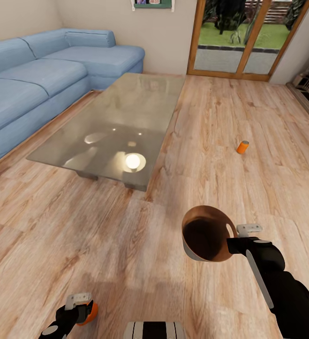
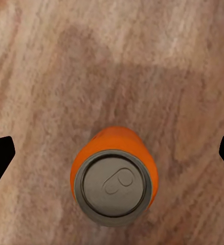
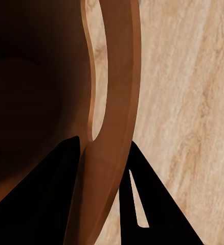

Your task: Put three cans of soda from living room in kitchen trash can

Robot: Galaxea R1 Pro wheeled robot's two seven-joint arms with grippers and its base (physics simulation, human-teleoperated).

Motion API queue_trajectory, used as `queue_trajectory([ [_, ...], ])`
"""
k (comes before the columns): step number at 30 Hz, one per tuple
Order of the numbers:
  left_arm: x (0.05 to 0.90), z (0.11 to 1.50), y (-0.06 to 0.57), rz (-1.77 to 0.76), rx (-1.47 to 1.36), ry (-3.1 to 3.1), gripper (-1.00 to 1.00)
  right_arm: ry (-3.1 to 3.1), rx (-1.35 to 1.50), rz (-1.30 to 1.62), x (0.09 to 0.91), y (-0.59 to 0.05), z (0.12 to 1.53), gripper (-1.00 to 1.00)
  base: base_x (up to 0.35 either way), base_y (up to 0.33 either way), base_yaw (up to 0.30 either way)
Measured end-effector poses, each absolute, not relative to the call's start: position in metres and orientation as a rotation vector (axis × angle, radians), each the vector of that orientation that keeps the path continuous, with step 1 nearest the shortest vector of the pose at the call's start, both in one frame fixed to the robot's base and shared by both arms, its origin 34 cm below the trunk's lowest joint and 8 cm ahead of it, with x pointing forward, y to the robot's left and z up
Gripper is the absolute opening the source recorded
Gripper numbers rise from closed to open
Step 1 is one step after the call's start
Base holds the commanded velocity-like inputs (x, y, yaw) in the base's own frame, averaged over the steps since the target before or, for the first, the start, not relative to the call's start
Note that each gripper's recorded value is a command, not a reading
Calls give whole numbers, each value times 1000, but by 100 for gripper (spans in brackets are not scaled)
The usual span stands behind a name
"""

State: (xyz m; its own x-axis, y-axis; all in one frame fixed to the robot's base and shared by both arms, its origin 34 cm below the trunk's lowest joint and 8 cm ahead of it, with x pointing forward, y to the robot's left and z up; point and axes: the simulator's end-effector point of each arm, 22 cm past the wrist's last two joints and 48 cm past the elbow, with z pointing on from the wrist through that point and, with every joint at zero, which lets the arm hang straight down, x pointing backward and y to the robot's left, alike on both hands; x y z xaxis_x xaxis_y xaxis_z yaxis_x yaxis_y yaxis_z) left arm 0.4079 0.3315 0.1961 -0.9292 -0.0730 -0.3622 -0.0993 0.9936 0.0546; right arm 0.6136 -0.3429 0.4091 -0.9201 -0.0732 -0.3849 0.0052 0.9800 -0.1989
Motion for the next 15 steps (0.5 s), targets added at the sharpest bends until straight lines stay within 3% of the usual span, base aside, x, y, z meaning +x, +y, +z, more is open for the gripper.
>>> queue_trajectory([
  [15, 400, 190, 332, 104, -124, 2788, 100, 2747, -52, -277, 609, -343, 399, -100, 0, 0, 0],
])
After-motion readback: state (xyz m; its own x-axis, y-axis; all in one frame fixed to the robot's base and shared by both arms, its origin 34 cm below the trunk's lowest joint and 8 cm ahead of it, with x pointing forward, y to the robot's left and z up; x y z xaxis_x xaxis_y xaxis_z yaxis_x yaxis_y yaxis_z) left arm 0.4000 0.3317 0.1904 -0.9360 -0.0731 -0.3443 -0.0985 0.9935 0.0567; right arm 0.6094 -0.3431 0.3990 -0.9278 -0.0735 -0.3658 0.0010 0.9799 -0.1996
